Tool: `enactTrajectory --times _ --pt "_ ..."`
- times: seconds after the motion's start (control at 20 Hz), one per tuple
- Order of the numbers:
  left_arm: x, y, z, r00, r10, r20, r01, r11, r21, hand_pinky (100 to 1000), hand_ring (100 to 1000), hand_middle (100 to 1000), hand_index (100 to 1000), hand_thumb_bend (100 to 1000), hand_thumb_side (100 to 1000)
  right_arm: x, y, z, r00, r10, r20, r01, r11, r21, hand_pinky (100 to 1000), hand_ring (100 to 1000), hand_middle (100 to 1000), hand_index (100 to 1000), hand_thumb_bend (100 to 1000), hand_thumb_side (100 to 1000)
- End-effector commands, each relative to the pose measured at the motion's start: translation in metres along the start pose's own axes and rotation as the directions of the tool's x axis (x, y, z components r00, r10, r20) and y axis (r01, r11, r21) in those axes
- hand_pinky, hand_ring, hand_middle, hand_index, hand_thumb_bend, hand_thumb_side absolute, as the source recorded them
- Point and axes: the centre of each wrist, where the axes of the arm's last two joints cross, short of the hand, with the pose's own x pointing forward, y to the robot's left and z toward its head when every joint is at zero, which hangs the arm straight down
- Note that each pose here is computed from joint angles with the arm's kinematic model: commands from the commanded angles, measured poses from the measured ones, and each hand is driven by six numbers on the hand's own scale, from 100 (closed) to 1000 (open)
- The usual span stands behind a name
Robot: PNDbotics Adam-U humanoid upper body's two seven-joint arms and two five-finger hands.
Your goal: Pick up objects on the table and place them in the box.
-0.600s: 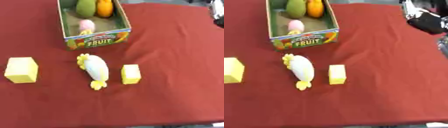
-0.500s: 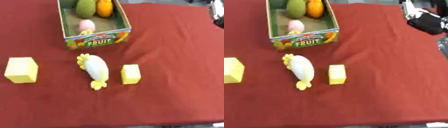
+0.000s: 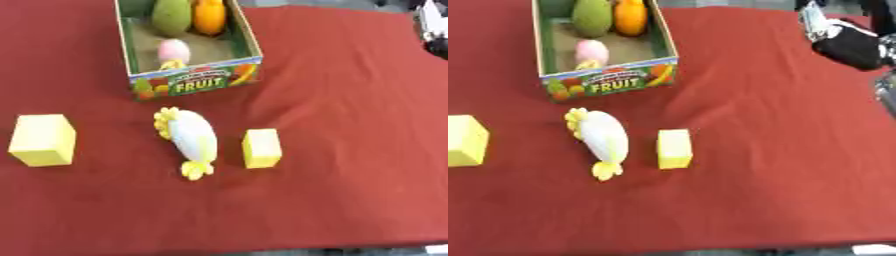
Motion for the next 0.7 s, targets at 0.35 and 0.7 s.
enactTrajectory --times 0.35,0.7 --pt "0.004 0.002 -0.006 1.0 0.002 0.028 -0.002 1.0 -0.024 785 823 785 890 127 793 0.014 0.004 -0.017 0.985 0.138 0.099 -0.164 0.926 0.339 857 848 744 898 100 622" --pt "0.005 0.0 -0.005 1.0 0.01 0.025 -0.01 0.999 -0.035 784 824 786 889 122 797 0.021 0.023 -0.02 0.989 0.113 0.092 -0.145 0.836 0.529 884 879 770 921 100 670"
